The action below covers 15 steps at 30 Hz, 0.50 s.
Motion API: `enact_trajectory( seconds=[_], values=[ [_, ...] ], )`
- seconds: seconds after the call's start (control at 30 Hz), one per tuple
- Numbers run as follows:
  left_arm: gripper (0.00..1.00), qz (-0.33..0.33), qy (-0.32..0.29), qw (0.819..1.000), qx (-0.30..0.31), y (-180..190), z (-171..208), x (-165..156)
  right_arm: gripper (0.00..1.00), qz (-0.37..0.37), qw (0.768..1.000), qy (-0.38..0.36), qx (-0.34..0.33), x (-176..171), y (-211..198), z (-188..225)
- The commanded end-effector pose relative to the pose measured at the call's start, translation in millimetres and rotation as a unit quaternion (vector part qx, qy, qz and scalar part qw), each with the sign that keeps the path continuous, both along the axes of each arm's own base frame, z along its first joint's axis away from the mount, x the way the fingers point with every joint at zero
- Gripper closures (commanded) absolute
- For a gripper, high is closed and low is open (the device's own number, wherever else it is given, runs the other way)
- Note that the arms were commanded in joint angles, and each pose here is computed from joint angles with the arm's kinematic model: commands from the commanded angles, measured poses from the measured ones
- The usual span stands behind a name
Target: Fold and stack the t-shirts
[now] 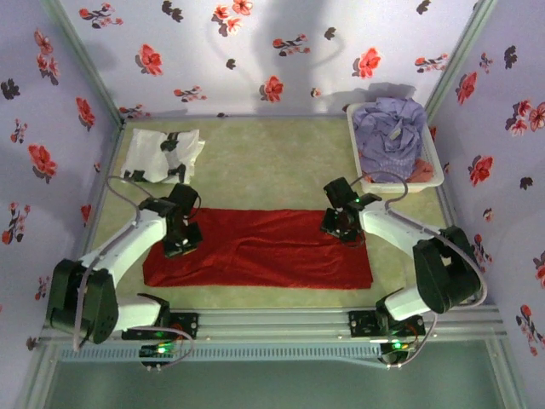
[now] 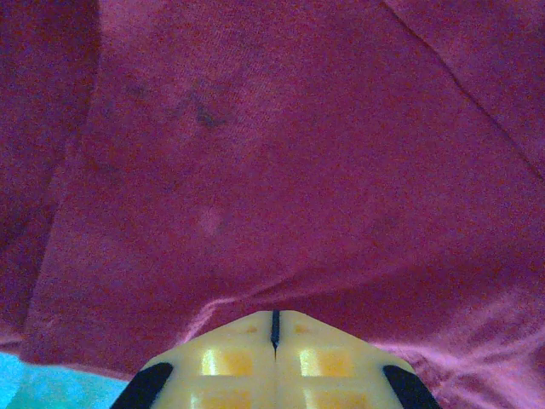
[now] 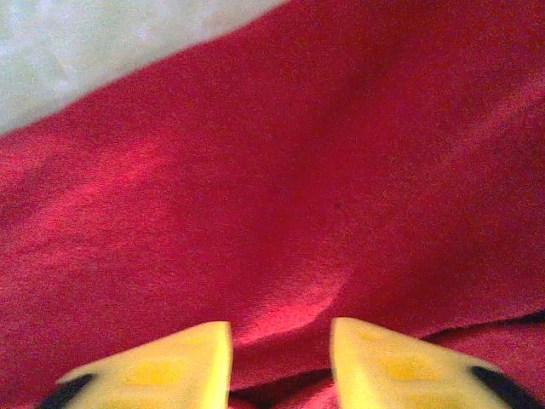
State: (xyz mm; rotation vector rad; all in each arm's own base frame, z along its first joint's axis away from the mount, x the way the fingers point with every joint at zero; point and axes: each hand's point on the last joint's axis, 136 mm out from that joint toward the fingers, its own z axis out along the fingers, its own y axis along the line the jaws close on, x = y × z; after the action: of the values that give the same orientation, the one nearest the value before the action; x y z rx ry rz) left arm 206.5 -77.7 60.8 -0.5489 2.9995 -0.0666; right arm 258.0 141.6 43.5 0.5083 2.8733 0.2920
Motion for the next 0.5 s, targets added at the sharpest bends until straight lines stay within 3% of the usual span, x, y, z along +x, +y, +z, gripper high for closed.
enact_trajectory(
  seconds=[0.0, 0.07, 0.13, 0.47],
  values=[
    [1.00, 0.012, 0.023, 1.000, -0.008, -4, -25, 3, 0.79, 0.008, 1.000, 0.026, -0.009, -13, -3, -13],
    [1.00, 0.014, 0.032, 0.999, -0.030, -10, -39, 5, 0.90, 0.005, 0.999, 0.035, -0.012, -16, -5, -20],
    [1.00, 0.009, 0.040, 0.998, -0.039, -13, -47, 7, 0.95, 0.002, 0.999, 0.046, -0.018, -20, -8, -27],
    [1.00, -0.005, 0.054, 0.997, -0.056, -29, -78, 32, 0.99, -0.058, 0.990, 0.087, -0.092, -48, -44, -41]
  ],
)
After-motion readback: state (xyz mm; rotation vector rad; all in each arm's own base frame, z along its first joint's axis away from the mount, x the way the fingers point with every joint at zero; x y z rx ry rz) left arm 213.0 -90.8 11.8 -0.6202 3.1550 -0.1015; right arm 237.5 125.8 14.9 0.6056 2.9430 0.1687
